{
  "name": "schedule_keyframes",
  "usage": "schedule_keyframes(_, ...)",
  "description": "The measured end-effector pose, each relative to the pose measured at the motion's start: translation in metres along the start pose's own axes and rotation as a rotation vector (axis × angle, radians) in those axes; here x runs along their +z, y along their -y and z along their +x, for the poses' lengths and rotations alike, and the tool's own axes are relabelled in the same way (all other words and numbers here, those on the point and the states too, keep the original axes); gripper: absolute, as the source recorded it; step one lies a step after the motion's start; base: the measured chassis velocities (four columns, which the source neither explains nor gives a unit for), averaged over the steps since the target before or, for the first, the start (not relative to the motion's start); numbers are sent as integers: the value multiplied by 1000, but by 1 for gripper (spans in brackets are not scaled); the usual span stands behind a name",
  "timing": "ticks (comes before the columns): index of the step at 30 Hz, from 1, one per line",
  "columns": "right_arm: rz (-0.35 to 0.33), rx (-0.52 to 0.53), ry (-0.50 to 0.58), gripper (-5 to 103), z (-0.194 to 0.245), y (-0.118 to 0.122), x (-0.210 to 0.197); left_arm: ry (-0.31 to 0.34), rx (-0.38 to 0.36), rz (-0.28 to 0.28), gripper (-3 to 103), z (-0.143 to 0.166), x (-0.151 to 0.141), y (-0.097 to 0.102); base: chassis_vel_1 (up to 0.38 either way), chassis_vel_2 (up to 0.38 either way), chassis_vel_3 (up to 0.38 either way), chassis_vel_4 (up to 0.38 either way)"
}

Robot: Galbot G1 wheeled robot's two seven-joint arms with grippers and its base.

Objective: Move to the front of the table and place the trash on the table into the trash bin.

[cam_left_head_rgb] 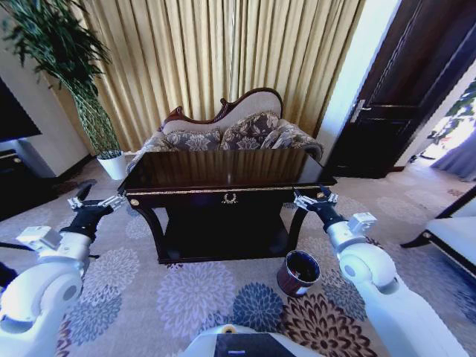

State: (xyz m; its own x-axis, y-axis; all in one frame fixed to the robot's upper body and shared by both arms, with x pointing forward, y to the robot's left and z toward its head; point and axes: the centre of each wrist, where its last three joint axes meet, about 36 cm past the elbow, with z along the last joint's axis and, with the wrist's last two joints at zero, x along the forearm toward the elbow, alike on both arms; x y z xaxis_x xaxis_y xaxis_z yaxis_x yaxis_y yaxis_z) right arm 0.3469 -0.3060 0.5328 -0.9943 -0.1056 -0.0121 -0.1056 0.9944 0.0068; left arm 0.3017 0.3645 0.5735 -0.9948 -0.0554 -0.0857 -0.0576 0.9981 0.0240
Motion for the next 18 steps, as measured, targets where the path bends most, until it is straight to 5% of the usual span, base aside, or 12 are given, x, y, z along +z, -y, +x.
schedule_keyframes(18, 5, 1, 6, 100, 3, 0, -3, 8, 7, -7, 100, -2, 0, -1, 68, -72, -67, 67)
